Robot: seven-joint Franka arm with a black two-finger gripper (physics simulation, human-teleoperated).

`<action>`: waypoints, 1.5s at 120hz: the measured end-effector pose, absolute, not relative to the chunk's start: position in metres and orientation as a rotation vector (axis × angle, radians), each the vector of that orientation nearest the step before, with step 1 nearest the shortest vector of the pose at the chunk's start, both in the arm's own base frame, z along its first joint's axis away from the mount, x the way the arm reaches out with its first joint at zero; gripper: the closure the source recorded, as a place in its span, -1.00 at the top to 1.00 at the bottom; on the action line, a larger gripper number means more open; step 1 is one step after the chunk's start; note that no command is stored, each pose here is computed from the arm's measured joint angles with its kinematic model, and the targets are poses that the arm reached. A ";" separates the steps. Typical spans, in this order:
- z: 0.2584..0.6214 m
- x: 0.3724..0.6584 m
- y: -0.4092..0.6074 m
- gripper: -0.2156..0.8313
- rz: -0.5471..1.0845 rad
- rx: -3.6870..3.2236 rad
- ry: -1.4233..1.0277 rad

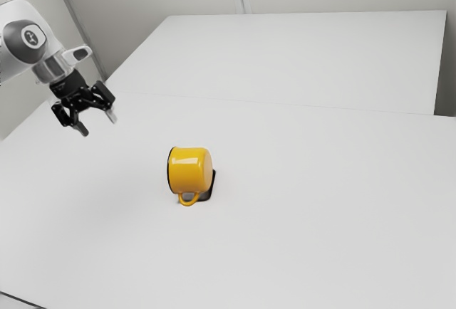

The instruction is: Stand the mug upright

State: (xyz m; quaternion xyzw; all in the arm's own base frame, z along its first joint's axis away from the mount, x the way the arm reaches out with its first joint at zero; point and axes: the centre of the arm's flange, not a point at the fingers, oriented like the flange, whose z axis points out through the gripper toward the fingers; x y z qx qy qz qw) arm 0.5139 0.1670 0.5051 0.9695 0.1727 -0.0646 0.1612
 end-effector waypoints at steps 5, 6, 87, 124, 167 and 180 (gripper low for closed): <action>0.491 0.515 0.174 0.59 -0.198 2.711 0.536; 0.489 0.515 0.176 0.59 -0.200 2.700 0.544; 0.340 0.558 0.130 0.59 -0.309 2.225 0.752; 0.318 0.575 0.115 0.59 -0.247 2.104 0.801; 0.306 0.588 0.093 0.19 -0.208 2.038 0.812; 0.307 0.590 0.090 -0.33 -0.199 2.046 0.806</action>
